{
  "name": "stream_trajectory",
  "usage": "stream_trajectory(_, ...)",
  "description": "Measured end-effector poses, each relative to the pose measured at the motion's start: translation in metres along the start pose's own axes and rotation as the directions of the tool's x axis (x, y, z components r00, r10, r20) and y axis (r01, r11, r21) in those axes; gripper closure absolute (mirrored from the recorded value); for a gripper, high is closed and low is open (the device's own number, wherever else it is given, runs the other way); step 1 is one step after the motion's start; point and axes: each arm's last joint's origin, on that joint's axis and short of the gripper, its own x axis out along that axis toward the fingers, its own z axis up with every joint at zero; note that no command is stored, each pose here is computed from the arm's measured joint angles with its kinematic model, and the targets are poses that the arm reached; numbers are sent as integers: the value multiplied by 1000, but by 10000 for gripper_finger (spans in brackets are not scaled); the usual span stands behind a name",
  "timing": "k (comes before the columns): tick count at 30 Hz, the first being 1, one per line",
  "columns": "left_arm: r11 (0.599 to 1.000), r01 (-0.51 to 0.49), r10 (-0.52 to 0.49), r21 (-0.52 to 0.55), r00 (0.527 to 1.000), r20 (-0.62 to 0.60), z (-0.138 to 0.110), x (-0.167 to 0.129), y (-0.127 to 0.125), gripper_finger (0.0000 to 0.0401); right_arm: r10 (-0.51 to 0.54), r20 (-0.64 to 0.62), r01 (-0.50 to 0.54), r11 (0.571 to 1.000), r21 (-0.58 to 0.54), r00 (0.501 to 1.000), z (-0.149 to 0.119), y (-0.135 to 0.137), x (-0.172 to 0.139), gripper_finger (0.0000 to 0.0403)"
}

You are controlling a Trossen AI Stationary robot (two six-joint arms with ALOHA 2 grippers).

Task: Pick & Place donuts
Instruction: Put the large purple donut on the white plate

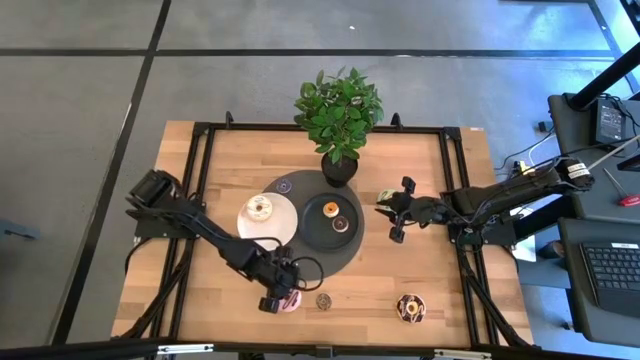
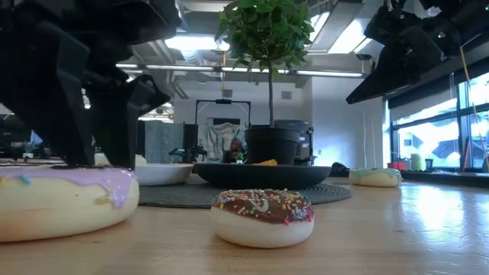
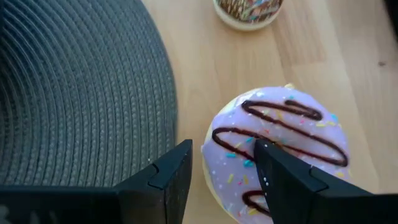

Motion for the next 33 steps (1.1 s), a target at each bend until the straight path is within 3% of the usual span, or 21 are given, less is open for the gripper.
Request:
stream_trajectory(9,996,7,-7,-86,1000,8,0,3,-1,232,0,-1,0,1000,-1,1000,0,0,0,313)
stream_trajectory(19,998,27,-27,-60,1000,0,0,3,-2,240,0,-2,0,1000,-1,1000,0,0,0,313)
stream_trajectory(25,999,33,-34,-11,999,-5,0,3,-2,289,-1,-10,1,1000,-11,1000,-1,0,0,313)
stream_trajectory(33,997,61,-61,-50,998,12,3,-6,-1,383,-1,-10,1,999,-33,1000,-1,0,0,313)
